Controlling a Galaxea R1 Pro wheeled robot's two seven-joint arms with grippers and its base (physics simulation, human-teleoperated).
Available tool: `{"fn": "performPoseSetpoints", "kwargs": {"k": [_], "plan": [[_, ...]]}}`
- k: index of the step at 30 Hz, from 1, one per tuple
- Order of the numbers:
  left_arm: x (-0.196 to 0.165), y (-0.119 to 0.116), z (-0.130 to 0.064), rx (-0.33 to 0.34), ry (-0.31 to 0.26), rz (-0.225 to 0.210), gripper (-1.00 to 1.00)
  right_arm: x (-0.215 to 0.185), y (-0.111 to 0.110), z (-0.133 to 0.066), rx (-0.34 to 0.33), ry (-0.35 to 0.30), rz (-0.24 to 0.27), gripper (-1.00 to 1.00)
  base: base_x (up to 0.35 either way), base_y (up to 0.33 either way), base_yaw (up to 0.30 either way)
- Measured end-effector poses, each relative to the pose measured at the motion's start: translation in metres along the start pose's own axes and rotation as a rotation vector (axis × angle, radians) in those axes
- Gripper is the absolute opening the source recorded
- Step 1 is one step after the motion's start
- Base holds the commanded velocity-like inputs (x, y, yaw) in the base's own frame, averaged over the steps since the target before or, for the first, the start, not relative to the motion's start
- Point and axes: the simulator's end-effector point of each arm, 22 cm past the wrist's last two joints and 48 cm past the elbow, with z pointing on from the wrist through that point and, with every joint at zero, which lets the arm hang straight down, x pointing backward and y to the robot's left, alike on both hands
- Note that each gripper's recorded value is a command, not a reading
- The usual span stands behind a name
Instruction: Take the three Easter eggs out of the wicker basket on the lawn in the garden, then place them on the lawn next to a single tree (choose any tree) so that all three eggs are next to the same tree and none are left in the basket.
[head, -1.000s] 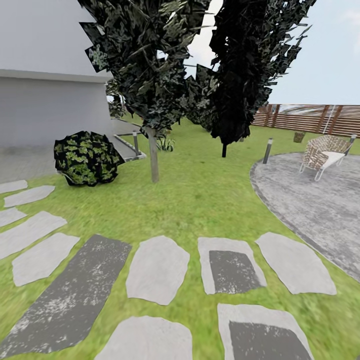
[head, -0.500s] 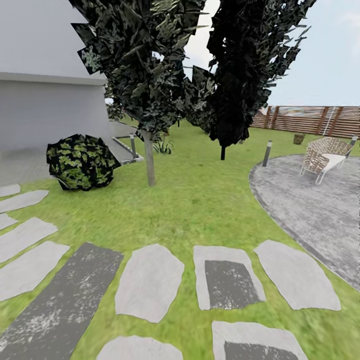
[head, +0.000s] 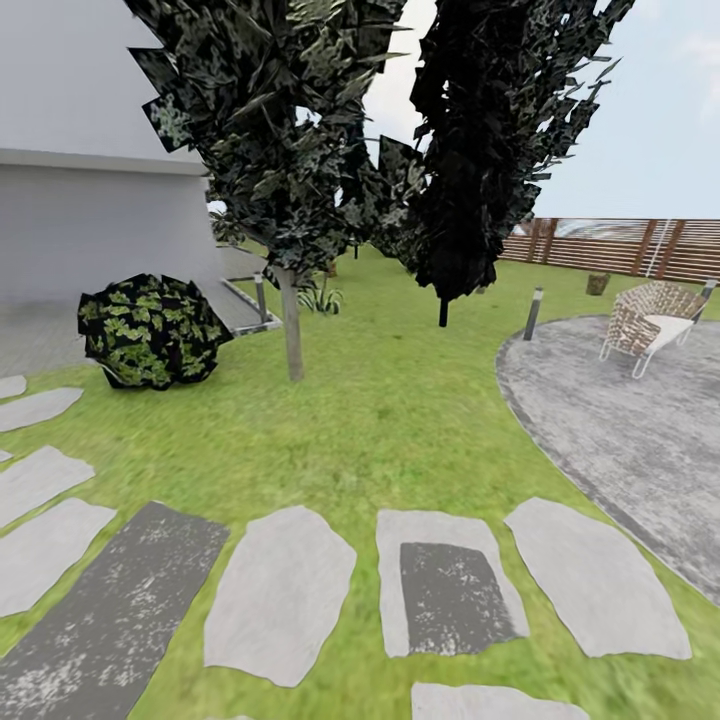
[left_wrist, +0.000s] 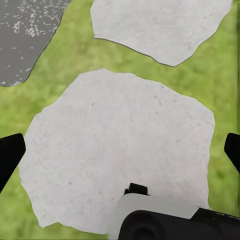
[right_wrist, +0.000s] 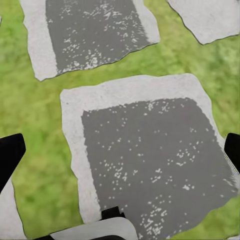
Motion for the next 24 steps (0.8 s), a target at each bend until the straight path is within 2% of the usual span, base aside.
{"fn": "performPoseSetpoints", "kwargs": {"k": [9,24], "plan": [[-0.0003,0.0005,0.0001,0.000,-0.001,0.002,1.00,-0.0001,0.0000,0.0000,0.000,0.000,0.000,1.00,0.315,-0.138,0.000],[-0.0009,0.0003,0.0001,0.001,-0.003,0.002,1.00,-0.0001,0.0001,0.0000,0.000,0.000,0.000,1.00,0.328,-0.008,0.000]]}}
